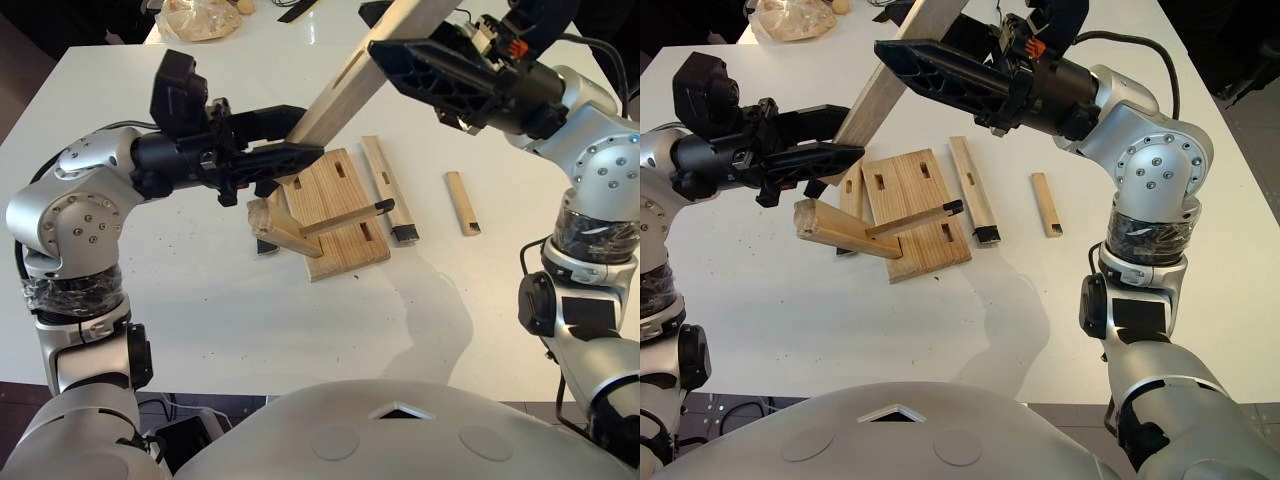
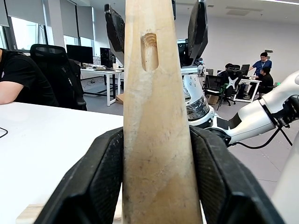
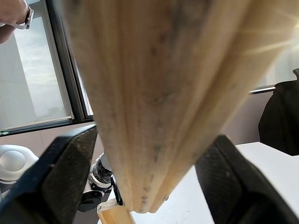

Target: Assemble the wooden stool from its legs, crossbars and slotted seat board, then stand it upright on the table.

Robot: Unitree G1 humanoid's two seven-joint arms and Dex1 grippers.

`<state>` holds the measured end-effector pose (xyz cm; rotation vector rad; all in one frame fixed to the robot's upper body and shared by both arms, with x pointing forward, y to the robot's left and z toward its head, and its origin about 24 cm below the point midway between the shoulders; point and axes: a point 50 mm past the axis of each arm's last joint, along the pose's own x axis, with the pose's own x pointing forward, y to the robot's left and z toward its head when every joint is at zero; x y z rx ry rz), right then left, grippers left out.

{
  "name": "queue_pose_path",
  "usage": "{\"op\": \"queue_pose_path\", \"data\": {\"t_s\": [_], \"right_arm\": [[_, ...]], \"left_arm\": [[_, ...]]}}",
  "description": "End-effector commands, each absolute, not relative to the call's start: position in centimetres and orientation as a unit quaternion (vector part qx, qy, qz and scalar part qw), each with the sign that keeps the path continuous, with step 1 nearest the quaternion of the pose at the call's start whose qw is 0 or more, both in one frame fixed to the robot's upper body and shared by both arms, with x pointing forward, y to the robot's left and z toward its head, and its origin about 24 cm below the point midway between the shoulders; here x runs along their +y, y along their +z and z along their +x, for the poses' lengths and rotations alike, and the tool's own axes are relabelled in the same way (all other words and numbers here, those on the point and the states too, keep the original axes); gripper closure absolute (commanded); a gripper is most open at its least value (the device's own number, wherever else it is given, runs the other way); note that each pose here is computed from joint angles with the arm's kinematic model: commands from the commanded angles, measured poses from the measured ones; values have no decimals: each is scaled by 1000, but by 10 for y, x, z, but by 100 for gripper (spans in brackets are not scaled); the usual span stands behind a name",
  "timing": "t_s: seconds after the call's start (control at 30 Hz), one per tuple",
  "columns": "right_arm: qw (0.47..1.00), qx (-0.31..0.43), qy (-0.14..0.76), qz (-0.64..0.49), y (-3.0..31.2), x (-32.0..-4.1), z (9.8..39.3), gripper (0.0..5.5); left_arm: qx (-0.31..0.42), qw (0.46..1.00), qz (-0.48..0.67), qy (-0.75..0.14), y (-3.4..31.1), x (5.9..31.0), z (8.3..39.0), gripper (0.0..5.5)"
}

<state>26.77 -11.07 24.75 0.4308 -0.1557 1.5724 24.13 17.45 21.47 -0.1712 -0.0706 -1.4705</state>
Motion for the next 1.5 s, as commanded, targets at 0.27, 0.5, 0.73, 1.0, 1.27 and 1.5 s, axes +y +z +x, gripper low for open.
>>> {"op": "queue_pose_path", "data": {"t_s": [0.27, 0.5, 0.73, 1.0, 1.27, 1.5], "right_arm": [[685, -71, 700, 189, 245, -111, 266, 348], [694, -83, 691, 187, 245, -114, 266, 348], [734, -99, 650, 170, 248, -118, 278, 349], [824, -121, 553, -36, 224, -142, 308, 350], [822, -29, 558, -113, 155, -163, 303, 350], [814, 28, 569, -109, 123, -163, 276, 350]], "left_arm": [[-23, 729, -48, -682, 213, 172, 238, 346], [-31, 766, -6, -642, 207, 174, 249, 346], [-37, 801, 20, -597, 203, 178, 265, 272], [39, 897, 110, -426, 150, 237, 278, 270], [-108, 966, -209, 104, 109, 291, 267, 270], [-57, 934, -283, 211, 66, 254, 258, 270]]}}
